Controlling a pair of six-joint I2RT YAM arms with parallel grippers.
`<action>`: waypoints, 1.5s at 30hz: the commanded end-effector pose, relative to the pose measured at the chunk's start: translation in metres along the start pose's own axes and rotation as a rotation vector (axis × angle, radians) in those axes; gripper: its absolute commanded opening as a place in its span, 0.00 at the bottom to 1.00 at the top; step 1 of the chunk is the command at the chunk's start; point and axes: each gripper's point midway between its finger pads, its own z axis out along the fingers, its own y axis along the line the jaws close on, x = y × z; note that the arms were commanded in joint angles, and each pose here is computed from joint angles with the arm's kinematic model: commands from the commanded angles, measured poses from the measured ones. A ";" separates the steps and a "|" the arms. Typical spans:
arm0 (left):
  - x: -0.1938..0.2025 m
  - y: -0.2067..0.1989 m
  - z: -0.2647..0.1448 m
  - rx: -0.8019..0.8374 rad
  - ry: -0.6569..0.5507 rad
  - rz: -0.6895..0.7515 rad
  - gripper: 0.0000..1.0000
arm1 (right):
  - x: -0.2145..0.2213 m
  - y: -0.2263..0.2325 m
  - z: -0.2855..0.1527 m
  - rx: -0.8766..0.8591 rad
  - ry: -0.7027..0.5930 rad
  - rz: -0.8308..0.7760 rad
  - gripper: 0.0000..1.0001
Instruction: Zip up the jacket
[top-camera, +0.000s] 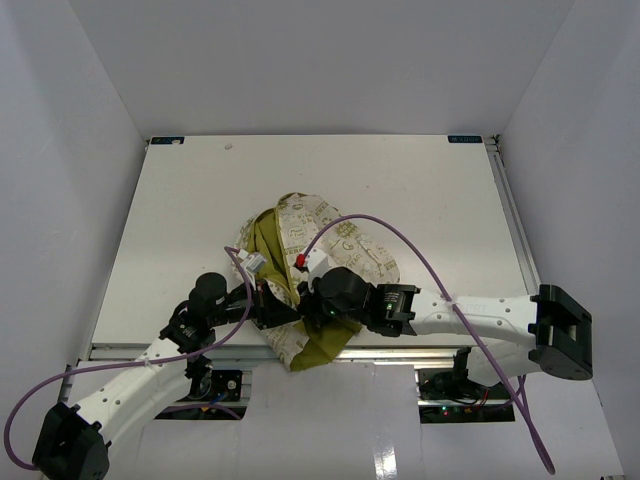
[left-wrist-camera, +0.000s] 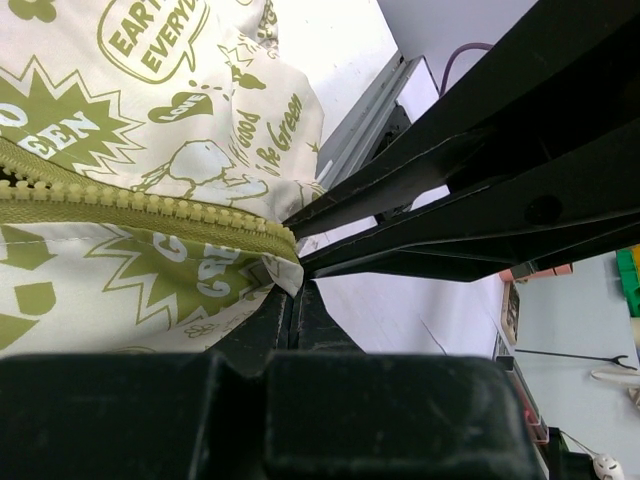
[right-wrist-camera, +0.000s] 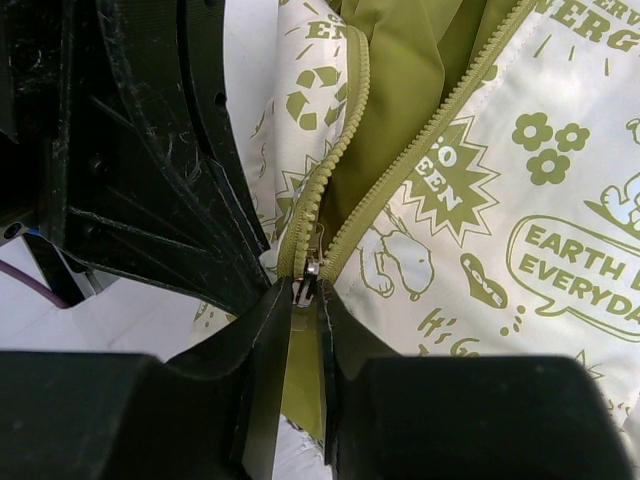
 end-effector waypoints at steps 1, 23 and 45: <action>-0.008 -0.009 -0.001 0.027 -0.024 0.041 0.00 | -0.017 0.009 0.002 -0.018 -0.050 0.005 0.08; -0.004 -0.012 -0.002 0.045 -0.013 0.029 0.00 | -0.074 -0.009 -0.001 0.090 -0.319 -0.037 0.08; -0.001 0.047 0.000 -0.243 -0.111 -0.181 0.39 | -0.107 -0.080 0.006 0.216 -0.242 0.013 0.28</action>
